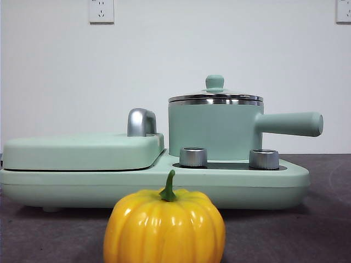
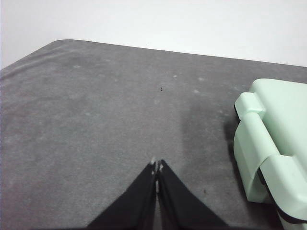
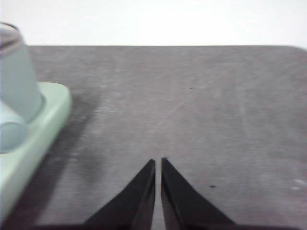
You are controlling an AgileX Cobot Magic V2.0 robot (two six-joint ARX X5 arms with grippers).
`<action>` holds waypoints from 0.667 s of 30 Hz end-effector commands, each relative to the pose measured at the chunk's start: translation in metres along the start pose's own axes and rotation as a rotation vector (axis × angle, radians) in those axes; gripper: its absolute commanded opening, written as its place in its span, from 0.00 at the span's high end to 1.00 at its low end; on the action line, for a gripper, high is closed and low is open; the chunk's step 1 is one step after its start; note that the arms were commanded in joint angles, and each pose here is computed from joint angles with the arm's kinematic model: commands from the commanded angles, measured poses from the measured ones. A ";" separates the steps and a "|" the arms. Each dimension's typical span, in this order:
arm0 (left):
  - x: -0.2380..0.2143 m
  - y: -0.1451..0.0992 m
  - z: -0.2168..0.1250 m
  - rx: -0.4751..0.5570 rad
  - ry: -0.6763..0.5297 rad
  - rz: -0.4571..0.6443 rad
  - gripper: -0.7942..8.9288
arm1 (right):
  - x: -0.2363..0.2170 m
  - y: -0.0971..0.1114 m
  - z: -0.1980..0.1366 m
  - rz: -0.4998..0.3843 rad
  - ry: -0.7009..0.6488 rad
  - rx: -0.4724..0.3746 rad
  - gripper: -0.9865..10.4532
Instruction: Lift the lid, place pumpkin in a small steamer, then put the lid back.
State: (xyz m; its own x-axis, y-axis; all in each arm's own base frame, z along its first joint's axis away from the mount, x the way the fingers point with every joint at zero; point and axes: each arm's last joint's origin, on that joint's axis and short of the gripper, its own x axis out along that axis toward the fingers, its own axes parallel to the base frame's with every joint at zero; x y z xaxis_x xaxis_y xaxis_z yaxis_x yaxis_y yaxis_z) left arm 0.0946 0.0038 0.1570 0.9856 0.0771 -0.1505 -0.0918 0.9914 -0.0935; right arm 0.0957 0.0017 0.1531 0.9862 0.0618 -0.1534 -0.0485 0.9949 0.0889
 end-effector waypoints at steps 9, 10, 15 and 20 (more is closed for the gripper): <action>-0.002 -0.006 0.009 -0.199 0.033 -0.110 0.91 | -0.010 0.009 0.024 0.202 -0.015 0.283 0.90; -0.003 -0.007 0.012 -0.199 0.034 -0.124 0.91 | -0.012 0.010 0.029 0.210 -0.020 0.292 0.90; -0.004 -0.016 0.036 -0.187 0.064 -0.197 0.91 | -0.025 0.017 0.061 0.309 -0.016 0.314 0.90; 0.001 -0.030 0.067 -0.171 0.126 -0.314 0.91 | -0.037 0.022 0.094 0.360 0.068 0.271 0.90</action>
State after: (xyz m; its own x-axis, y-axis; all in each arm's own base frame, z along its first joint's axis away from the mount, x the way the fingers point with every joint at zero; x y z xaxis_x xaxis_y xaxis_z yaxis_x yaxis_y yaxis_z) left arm 0.1062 -0.0174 0.2148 0.9459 -0.2323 -0.2266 0.1550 0.9369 -0.3134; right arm 0.0748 0.0137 0.2450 0.9046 0.4024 -0.1407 -0.3117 0.8494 0.4258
